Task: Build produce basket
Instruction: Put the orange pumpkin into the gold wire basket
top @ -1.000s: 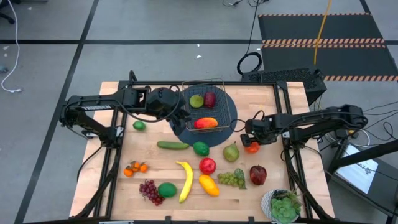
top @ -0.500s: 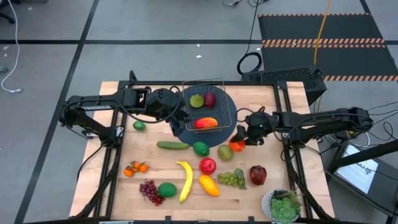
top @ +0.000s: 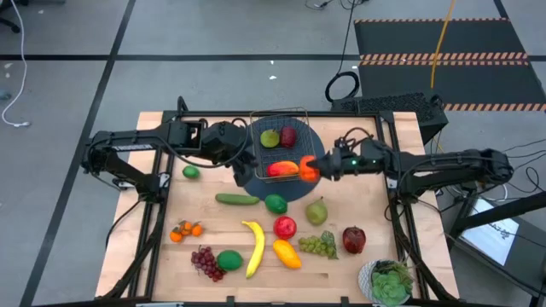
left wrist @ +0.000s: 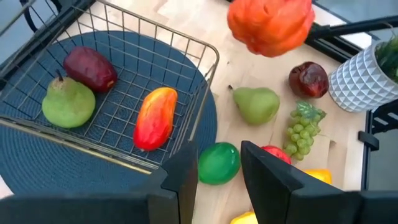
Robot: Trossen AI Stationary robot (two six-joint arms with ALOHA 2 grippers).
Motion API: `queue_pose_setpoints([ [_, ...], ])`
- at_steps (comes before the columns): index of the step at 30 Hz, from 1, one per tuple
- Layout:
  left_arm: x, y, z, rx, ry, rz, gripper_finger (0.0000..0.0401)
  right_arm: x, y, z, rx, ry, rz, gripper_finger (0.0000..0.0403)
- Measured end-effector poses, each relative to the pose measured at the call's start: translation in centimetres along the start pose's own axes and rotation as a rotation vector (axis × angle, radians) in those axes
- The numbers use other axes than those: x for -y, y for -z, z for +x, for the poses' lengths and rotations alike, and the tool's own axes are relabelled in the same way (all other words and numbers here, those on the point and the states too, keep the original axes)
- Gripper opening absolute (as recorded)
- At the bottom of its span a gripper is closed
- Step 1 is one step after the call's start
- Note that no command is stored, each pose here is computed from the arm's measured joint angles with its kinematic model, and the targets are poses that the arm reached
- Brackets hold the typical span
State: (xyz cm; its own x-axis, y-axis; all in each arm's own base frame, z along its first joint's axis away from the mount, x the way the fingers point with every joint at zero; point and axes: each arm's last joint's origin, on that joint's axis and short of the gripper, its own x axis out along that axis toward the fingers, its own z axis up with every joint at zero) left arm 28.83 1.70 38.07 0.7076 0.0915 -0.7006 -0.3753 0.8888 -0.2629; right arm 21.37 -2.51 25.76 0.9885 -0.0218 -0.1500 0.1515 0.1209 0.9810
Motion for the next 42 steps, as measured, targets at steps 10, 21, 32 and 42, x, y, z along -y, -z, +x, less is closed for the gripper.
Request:
queue_pose_setpoints([
  [10,-1.3,-0.7,0.0,0.027,-0.029,-0.094,0.0122,-0.7,-3.0,-0.7,0.094,-0.095,-0.408,0.0345],
  [21,-1.7,-0.9,0.0,0.053,-0.073,-0.202,0.0122,-0.5,-5.1,-1.4,0.116,-0.097,-0.829,0.0345],
  [32,-1.8,-0.9,0.0,0.069,-0.098,-0.253,0.0122,-0.5,-5.3,-1.4,0.138,-0.074,-1.215,0.0345],
  [42,-1.9,-0.9,0.0,0.084,-0.126,-0.253,0.0122,-0.5,-5.4,-1.5,0.165,-0.042,-1.392,0.0345],
])
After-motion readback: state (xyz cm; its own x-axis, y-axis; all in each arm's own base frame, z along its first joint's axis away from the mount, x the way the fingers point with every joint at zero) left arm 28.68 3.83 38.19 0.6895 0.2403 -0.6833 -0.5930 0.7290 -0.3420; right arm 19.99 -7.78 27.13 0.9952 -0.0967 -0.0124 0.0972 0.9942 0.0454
